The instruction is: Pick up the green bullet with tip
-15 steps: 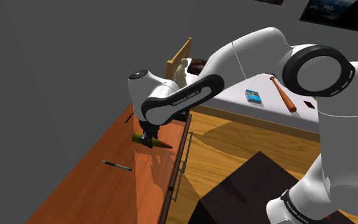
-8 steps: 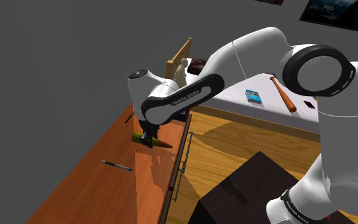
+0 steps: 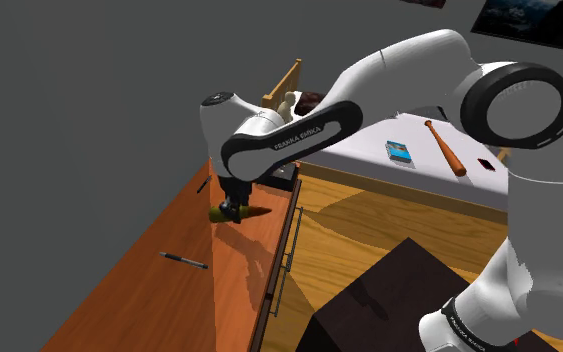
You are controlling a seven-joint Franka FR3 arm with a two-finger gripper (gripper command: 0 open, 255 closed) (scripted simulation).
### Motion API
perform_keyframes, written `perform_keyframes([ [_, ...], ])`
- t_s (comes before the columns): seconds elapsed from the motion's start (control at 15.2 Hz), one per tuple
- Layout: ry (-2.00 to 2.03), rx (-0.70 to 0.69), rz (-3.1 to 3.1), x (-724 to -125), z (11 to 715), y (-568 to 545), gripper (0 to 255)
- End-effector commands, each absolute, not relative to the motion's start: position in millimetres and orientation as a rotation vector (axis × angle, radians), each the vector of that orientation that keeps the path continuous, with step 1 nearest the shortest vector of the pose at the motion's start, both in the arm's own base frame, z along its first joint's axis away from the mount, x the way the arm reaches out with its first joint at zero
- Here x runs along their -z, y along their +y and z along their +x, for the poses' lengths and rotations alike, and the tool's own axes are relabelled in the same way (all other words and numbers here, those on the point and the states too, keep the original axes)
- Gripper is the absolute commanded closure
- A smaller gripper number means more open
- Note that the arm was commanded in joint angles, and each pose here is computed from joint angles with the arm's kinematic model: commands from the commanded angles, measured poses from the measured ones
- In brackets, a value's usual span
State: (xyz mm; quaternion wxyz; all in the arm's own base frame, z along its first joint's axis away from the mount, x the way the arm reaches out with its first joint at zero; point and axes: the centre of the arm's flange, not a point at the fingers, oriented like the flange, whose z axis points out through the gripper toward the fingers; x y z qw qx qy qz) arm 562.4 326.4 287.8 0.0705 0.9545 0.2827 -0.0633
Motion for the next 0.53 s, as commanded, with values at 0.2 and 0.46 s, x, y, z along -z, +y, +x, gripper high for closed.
perform_keyframes([
  [0.2, 0.850, 0.191, 2.871, -315.4, 562.5, 326.9, 255],
  [0.46, 0.850, 0.191, 2.871, -326.8, 562.5, 326.9, 255],
])
